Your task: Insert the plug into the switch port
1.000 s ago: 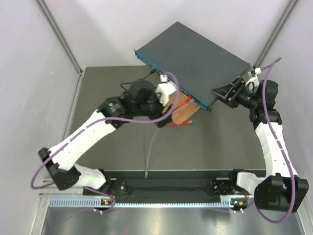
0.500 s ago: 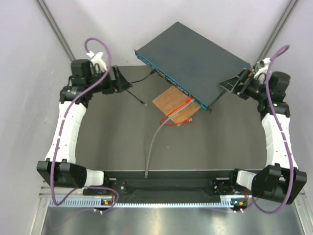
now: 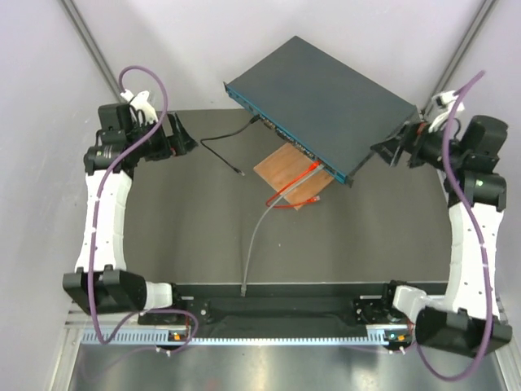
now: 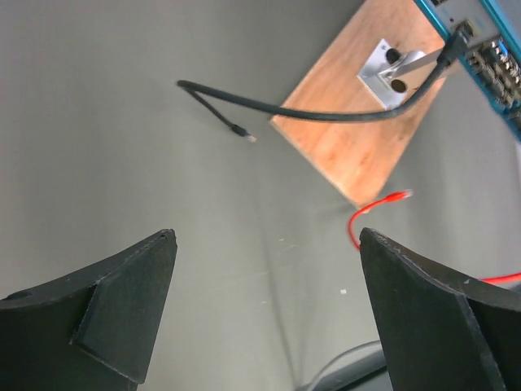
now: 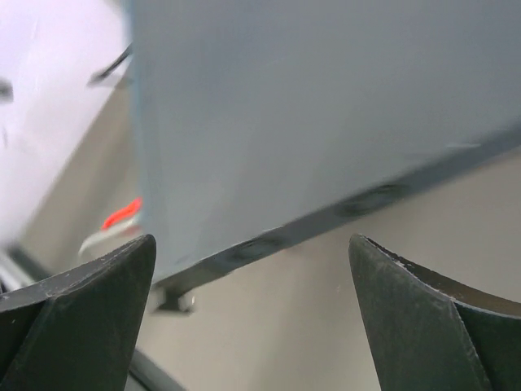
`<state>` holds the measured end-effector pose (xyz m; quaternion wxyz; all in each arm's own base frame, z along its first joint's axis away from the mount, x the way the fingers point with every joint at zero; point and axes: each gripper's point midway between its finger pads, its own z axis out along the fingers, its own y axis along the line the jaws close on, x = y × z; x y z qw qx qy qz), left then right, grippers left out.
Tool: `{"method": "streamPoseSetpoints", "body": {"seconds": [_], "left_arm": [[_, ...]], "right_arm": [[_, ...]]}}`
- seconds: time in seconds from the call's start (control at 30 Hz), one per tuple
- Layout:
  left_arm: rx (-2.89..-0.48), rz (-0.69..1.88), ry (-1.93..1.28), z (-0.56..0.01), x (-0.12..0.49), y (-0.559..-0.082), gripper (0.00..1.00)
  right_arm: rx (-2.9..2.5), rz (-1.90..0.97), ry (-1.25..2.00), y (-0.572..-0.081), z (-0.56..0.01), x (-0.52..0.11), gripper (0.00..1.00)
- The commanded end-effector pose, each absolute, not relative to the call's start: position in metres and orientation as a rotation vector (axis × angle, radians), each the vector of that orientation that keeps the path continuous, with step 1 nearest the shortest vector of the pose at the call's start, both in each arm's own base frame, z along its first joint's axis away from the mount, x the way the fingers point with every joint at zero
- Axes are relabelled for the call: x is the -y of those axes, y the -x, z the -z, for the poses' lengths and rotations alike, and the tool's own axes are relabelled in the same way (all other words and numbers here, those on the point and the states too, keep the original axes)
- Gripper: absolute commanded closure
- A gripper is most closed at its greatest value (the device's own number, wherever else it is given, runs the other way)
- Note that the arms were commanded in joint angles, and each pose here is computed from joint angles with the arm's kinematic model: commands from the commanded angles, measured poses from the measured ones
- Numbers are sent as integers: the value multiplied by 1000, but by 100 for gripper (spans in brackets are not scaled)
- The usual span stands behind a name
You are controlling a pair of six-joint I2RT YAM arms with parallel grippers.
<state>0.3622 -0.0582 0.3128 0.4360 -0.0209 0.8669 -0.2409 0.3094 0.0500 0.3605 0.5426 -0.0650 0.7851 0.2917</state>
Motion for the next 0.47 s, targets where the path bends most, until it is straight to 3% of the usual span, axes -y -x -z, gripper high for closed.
{"method": "streamPoseSetpoints", "body": {"seconds": [0.0, 0.43], "left_arm": [[-2062, 472, -51, -341, 50, -334, 1], [-2021, 351, -98, -345, 41, -280, 1]], "right_arm": [[-1841, -551, 355, -280, -369, -71, 0], [-1797, -434, 466, -243, -355, -85, 0]]}}
